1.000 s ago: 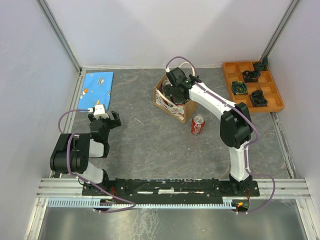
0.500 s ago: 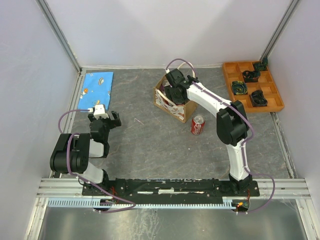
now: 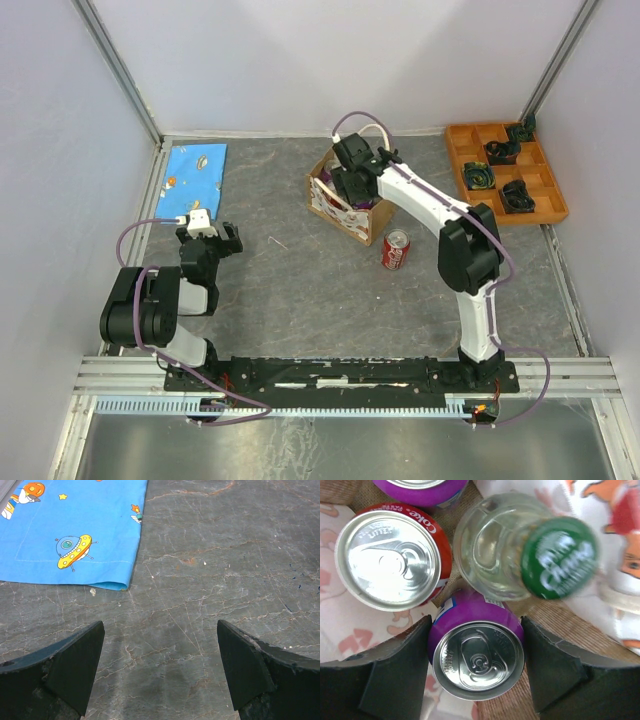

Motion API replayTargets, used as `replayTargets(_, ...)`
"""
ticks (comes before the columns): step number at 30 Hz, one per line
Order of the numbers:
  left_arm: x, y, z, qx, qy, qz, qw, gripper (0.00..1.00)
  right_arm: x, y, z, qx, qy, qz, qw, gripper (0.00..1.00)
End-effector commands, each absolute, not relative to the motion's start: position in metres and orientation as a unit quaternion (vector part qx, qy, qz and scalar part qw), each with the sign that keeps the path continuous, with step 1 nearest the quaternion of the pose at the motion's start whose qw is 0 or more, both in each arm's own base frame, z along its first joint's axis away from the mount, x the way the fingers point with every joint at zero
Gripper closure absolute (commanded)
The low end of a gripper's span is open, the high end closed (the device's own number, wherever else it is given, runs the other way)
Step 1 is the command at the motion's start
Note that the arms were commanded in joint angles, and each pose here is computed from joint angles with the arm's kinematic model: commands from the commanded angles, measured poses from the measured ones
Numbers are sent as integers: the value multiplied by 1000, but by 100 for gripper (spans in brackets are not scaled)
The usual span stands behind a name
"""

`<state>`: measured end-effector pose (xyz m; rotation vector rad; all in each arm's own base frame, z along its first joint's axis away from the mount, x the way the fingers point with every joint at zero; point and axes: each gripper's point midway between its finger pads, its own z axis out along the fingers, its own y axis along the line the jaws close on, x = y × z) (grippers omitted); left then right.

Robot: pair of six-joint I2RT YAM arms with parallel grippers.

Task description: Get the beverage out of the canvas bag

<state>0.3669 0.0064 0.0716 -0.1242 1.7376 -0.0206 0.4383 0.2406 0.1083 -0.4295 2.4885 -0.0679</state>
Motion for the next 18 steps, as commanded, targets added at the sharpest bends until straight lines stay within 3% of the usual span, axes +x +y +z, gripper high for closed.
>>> replayTargets(1, 376, 11, 91, -36, 742, 18, 669, 1, 467, 235, 258, -125, 866, 3, 484, 100)
replayTargets(8, 376, 11, 91, -36, 743, 18, 669, 1, 445, 225, 324, -112, 835, 29, 537, 100)
replayTargets(18, 376, 11, 91, -37, 742, 18, 669, 1, 369, 212, 355, -135, 822, 75, 547, 100)
